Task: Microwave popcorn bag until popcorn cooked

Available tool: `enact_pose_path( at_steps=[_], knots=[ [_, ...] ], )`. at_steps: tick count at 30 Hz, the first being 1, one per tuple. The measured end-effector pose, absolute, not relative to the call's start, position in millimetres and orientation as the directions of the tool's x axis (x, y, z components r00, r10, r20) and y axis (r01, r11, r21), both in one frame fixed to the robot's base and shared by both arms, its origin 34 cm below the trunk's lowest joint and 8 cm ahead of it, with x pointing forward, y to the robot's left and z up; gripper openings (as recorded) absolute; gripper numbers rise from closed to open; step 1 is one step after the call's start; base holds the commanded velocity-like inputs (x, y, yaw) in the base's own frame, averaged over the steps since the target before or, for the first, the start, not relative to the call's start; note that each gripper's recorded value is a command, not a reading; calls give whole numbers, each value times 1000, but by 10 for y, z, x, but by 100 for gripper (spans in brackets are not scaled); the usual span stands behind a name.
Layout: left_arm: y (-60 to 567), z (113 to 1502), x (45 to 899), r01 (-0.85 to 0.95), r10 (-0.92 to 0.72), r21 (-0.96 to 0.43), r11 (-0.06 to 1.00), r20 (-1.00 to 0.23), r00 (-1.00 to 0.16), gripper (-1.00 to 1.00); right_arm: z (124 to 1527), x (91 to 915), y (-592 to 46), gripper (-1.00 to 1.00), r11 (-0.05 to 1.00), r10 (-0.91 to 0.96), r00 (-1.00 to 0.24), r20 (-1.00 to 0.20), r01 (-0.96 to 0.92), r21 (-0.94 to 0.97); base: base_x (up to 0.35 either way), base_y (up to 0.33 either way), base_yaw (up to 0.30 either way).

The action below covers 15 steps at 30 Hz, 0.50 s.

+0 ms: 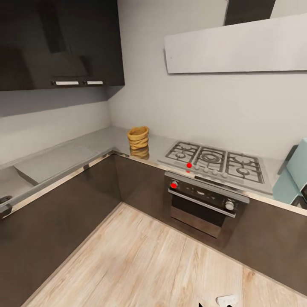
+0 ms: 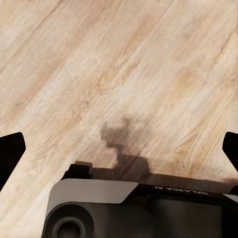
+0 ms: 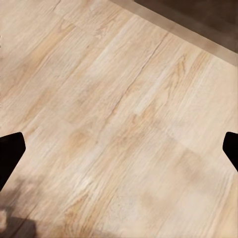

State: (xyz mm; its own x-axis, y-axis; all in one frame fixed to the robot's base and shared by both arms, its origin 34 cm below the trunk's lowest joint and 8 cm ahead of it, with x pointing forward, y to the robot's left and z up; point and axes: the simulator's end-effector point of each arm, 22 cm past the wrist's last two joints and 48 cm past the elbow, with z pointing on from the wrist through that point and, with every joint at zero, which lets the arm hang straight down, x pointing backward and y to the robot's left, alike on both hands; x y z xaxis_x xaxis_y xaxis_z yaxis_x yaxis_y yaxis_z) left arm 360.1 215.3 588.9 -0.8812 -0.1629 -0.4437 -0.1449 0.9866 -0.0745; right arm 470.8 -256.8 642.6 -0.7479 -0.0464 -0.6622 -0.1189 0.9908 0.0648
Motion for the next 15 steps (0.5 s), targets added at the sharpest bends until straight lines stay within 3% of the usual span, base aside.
enact_pose_path(
  at_steps=[7,11,15],
  knots=[
    [2161,5966,3583,-147,-164,-75,986,-444,-881,100,6444,4563,-2582,100,990,-61,-762,-645,-130,60,187,0,0],
    [2146,6007,3573,-143,-161,-75,987,-444,-882,100,6204,4030,-2664,100,991,-63,-835,-546,-116,63,52,0,0],
    [2155,6050,3560,-144,-162,-74,987,-444,-881,100,6136,3757,-2796,100,993,-68,-866,-495,-108,52,231,0,0]
  ],
)
